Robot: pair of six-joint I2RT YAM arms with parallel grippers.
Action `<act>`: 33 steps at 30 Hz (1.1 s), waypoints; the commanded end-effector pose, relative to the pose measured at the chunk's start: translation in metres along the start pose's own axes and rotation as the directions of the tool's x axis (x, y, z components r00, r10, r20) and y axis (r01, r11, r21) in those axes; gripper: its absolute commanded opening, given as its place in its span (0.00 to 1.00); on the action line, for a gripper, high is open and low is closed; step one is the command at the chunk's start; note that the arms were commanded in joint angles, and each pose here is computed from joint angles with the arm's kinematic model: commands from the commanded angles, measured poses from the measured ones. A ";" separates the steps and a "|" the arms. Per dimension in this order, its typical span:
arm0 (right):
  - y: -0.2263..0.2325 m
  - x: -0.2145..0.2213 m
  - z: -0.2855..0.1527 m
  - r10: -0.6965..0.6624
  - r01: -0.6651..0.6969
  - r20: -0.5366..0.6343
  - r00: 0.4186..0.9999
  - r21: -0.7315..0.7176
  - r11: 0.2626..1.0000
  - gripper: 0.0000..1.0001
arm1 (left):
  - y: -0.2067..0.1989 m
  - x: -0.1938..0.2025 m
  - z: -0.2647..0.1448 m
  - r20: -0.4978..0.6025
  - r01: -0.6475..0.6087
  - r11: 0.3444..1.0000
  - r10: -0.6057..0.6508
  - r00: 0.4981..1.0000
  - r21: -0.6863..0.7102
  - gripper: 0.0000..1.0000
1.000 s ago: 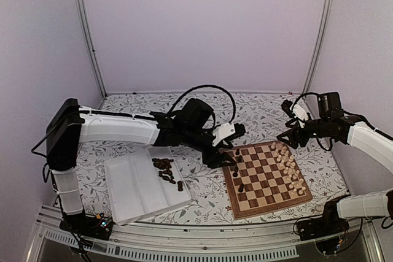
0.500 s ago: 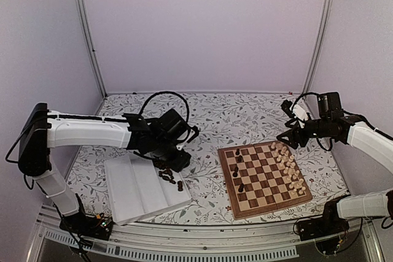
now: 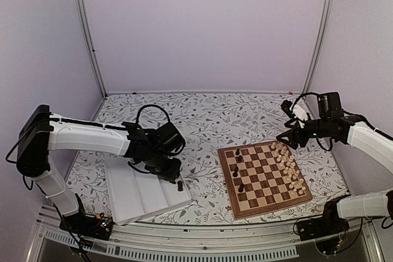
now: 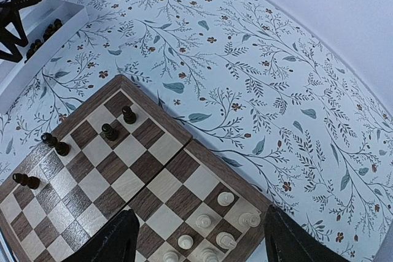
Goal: Set up the chess pieces on the board
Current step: Pick up the chess piece from the storage box.
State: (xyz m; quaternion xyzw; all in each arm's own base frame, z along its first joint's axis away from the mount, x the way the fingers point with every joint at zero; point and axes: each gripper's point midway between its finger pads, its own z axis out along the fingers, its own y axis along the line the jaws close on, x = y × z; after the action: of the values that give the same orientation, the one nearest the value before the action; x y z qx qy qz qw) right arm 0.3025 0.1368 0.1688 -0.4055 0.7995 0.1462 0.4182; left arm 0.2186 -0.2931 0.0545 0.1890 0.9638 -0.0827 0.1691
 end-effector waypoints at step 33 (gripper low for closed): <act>0.010 -0.010 -0.010 -0.016 0.018 0.035 0.999 -0.046 0.999 0.74 | -0.029 0.038 0.019 -0.156 -0.062 0.998 0.058 0.986 -0.022 0.23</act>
State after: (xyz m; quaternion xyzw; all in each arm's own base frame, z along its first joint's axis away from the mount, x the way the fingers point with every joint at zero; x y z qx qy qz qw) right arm 0.2983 0.1399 0.1696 -0.4132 0.7945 0.1561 0.4168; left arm 0.1794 -0.3143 0.0139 0.1865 0.9760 -0.0675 0.0895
